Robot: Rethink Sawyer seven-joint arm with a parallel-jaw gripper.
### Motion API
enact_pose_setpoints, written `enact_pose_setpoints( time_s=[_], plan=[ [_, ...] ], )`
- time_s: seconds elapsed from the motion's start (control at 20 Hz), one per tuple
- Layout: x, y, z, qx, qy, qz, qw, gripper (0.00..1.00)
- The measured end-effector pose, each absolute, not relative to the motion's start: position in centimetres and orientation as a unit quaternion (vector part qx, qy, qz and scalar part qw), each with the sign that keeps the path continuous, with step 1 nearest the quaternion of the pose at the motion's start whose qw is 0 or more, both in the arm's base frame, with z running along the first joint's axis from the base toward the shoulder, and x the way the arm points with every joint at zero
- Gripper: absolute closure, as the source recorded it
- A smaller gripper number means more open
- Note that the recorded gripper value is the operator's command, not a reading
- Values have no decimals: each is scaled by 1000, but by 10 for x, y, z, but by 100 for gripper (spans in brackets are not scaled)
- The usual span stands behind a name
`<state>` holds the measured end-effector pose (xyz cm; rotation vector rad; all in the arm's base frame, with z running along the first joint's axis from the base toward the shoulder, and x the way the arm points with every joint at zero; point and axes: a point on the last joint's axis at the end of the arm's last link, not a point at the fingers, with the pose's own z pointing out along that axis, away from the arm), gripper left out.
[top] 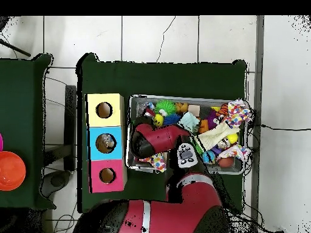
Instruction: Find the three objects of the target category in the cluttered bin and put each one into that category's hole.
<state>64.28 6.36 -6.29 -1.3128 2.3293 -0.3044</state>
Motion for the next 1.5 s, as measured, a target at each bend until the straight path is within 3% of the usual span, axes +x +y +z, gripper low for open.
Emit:
enact_pose_setpoints(
  time_s=[1.5],
  plan=[
    [645,58,-66,-464,849,-95,233,0]
  ],
)
